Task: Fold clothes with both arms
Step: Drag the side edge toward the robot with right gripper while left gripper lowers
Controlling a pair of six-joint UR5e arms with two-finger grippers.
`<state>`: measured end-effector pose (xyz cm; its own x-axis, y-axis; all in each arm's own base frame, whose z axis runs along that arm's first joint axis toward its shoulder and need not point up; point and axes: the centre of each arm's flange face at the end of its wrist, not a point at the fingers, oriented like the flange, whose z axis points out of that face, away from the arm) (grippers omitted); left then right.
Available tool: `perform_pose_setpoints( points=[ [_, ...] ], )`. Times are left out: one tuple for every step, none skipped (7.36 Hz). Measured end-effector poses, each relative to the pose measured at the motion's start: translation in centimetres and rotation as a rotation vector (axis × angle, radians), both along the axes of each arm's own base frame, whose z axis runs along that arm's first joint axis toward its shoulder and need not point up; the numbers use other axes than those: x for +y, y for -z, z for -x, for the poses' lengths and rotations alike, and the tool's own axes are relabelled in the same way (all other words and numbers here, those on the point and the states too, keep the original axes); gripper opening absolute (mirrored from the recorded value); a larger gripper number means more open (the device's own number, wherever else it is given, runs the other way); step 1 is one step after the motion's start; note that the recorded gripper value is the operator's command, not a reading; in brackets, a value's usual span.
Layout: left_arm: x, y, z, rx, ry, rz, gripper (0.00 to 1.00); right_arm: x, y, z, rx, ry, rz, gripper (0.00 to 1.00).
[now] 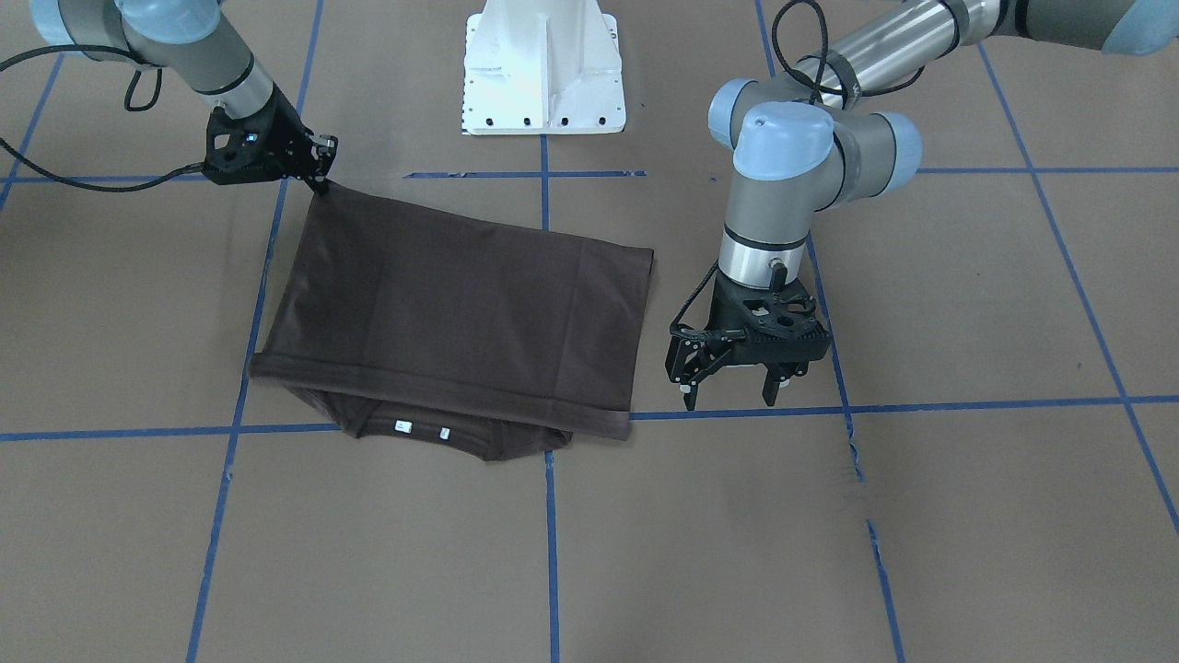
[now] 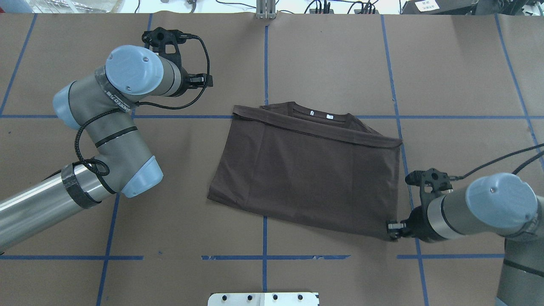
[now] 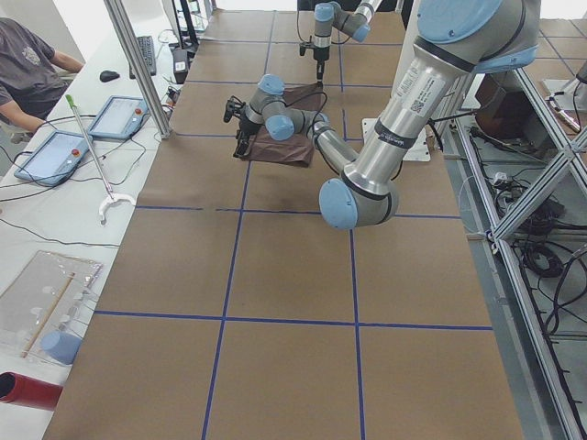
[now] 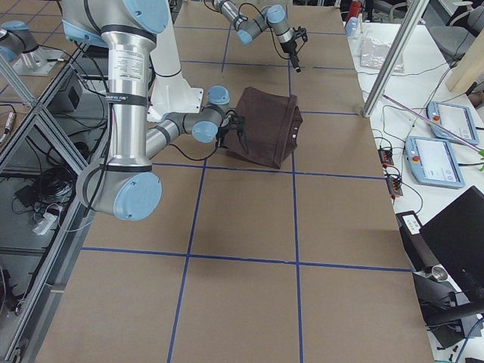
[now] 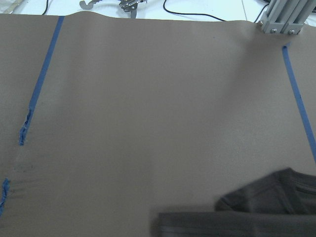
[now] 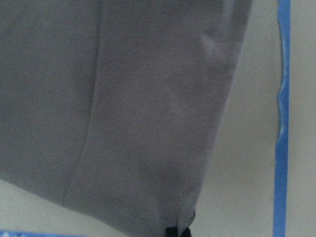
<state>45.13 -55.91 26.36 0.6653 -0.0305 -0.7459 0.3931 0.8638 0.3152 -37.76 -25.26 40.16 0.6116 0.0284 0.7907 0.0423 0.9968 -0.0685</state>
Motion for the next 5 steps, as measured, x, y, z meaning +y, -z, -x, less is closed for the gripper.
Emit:
perform_pose_setpoints(
  points=[
    [0.1, 0.1, 0.0, 0.003, 0.0, -0.001, 1.0, 3.7, 0.3, 0.7, 0.003, 0.053, 0.017, 0.0],
    [0.2, 0.4, 0.1, 0.007, 0.0, -0.004, 1.0, 7.0, 0.7, 1.9, 0.009, 0.084, 0.03, 0.99],
    [0.3, 0.6, 0.2, 0.011, -0.001, -0.006, 1.0, 9.6, 1.0, 2.8, 0.012, 0.103, 0.042, 1.0],
    [0.5, 0.9, 0.2, 0.017, -0.006, -0.008, 1.0, 11.0, 1.5, 3.2, 0.006, 0.107, 0.042, 1.0],
    [1.0, 1.6, 0.3, 0.034, -0.023, -0.005, 1.0, 11.2, 2.5, 3.1, -0.011, 0.088, 0.031, 1.0]
  ],
)
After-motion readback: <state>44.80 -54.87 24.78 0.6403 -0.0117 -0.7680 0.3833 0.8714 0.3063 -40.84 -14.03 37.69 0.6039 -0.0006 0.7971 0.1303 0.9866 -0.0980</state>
